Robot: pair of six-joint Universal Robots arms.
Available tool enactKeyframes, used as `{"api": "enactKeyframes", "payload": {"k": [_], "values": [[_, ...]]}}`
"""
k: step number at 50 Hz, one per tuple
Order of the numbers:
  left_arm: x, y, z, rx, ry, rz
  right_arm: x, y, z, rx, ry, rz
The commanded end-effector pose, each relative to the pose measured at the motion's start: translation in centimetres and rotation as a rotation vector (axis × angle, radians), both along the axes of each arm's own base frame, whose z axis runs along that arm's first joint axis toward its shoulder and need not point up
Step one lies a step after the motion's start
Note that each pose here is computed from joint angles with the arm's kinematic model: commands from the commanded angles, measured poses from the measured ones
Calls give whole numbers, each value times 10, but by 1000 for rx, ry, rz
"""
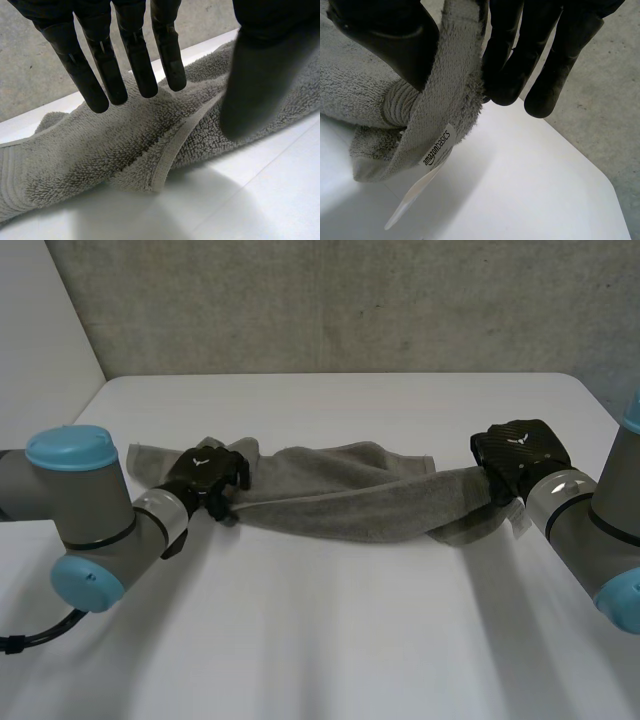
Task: Fold the towel.
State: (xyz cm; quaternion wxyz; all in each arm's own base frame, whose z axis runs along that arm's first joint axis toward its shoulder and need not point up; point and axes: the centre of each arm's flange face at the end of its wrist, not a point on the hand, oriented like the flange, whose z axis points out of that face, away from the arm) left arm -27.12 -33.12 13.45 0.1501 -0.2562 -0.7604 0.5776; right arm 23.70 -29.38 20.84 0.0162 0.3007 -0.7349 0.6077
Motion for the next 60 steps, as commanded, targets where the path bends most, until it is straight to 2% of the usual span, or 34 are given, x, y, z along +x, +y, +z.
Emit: {"api": "enactKeyframes", "payload": {"k": [1, 25, 38, 40, 41, 42, 43, 44, 45, 46, 47, 48, 49, 51, 56, 60], "values": [[-2, -4, -11, 14, -9, -2, -1, -2, -1, 0, 1, -4], [-6, 7, -19, 47, -24, -25, -1, -6, -9, 16, 14, -10], [-8, 2, -13, 27, -20, -26, -2, -12, 4, -20, -4, -26], [-8, 5, 25, -43, -8, -42, -4, -13, 23, -69, -20, -32], [-8, 5, 26, -43, -8, -42, -4, -13, 23, -70, -20, -32], [-7, 8, 50, -95, -3, -44, -6, -11, 42, -113, -35, -37], [-7, 8, 50, -95, -3, -44, -9, -7, 63, -156, -51, -38], [-5, 11, 78, -158, 6, -44, -9, -7, 63, -156, -51, -39], [-2, 13, 101, -219, 16, -40, -14, -3, 85, -200, -64, -46], [-2, 13, 102, -219, 16, -40, -18, 1, 106, -242, -78, -52], [-2, 17, 128, -289, 36, -42, -18, 1, 106, -243, -78, -52], [-1, 22, 157, -362, 61, -39, -21, 6, 127, -287, -95, -59], [0, 22, 158, -363, 61, -39, -21, 6, 128, -287, -95, -59], [6, 36, 212, -496, 104, -29, -25, 17, 163, -352, -122, -56], [13, 57, 252, -566, 126, -30, -26, 35, 195, -362, -121, -10], [14, 60, 252, -541, 115, -31, -27, 40, 198, -336, -112, 5]]}}
